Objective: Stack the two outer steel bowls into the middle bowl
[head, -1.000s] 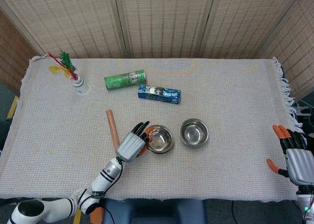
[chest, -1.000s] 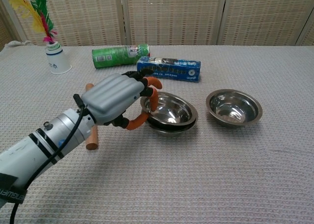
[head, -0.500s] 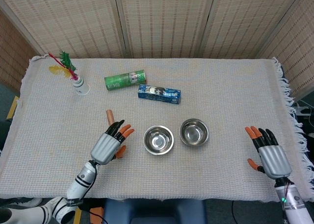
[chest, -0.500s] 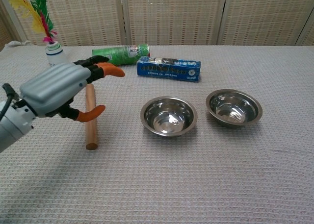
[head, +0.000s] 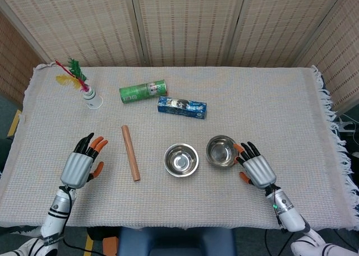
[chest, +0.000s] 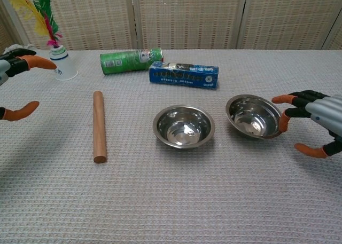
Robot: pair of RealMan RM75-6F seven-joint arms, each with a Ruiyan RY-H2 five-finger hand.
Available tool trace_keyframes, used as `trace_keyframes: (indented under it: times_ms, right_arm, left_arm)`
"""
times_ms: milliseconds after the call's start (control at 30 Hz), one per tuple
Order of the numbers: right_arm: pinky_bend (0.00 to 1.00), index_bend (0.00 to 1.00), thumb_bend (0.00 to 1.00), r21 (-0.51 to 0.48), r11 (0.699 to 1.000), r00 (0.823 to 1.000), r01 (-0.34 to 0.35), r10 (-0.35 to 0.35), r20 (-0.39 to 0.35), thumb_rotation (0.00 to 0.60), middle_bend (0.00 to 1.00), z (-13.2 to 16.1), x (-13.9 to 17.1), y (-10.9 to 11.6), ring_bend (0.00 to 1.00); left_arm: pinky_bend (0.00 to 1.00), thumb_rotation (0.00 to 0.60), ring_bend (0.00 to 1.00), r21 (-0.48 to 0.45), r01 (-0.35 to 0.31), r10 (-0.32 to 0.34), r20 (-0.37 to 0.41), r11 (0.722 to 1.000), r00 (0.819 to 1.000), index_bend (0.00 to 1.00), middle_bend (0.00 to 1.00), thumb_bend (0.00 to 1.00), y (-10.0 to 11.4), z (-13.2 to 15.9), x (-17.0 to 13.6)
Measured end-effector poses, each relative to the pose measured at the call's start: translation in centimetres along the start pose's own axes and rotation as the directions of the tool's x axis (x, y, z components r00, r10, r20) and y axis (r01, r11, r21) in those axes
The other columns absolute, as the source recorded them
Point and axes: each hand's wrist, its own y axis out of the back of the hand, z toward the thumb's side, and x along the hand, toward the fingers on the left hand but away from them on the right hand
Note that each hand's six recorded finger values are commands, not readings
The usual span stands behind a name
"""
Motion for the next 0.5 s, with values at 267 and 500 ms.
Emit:
trace_keyframes:
  times_ms: [267,500]
  right_arm:
    - [0.0,0.4,0.3,-0.024,1.0,0.999,0.019,-0.02,-0.027,0.6,0.1,1.2,-2.5,-1.2,0.0]
    - [0.0,0.38,0.3,-0.067,0.995,0.997,0.075,-0.077,-0.03,0.6,0.1,1.4,-3.0,-0.4,0.0]
  left_arm:
    - [0.15,0.6,0.0,0.013,-0.044,0.045,-0.052,0.999,0.998,0.15,0.12,0.43,1.2,-2.4,-0.1]
    - [0.15,0.6,0.0,0.01,-0.059,0.06,-0.062,0.998,0.996,0.15,0.12,0.43,1.8,-3.1,0.0]
